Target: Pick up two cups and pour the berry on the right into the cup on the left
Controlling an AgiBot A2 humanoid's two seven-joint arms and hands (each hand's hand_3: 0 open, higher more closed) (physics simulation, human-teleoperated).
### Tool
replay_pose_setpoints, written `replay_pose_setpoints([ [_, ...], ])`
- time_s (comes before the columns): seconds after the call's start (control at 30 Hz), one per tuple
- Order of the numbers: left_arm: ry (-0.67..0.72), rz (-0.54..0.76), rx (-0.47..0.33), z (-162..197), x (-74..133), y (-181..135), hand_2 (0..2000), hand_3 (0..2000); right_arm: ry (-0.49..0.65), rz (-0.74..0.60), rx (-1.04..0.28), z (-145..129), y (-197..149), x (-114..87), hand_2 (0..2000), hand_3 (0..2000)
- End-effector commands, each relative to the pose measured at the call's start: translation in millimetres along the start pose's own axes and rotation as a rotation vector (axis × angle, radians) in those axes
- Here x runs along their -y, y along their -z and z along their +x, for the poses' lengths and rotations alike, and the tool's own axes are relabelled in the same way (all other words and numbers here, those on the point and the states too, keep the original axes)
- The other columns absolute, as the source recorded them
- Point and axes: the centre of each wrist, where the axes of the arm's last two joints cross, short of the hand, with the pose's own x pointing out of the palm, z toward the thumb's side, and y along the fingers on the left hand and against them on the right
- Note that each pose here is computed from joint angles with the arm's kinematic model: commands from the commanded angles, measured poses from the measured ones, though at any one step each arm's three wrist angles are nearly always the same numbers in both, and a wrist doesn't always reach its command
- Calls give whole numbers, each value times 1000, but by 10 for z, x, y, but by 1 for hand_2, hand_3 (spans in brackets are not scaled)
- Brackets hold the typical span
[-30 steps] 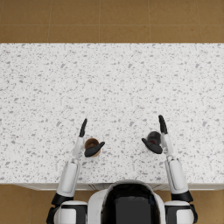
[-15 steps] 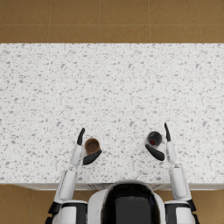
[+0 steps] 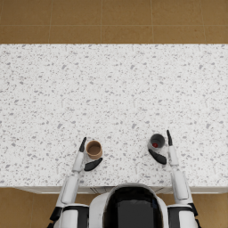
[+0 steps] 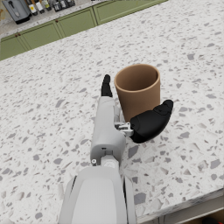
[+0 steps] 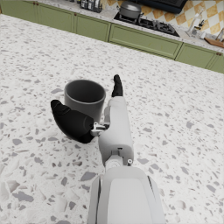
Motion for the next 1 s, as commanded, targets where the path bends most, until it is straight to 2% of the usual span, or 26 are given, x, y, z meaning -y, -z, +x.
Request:
replay_pose_setpoints([
  [0.03,-13,-9,9,-11,-64,34,0,0,0,23,13,31,75,103,0,0],
  [0.3,-28,-3,26,-5,-88,28,0,0,-20,71,38,145,208,175,0,0],
  [0.77,-35,-14,79,64,-316,87,0,0,-10,82,71,214,247,296,0,0],
  [0.8,-32,-3,77,74,-285,59,1361,327,-3,84,71,197,251,274,1361,327],
  [0.83,-29,15,76,76,-262,10,2000,653,-54,71,73,192,222,264,2000,653],
  [0.9,-9,55,76,83,-237,-102,2000,1280,-144,59,77,186,193,264,2000,1280],
  [1.0,9,143,82,140,-236,-325,2000,1280,-215,-7,77,224,22,250,2000,1280],
])
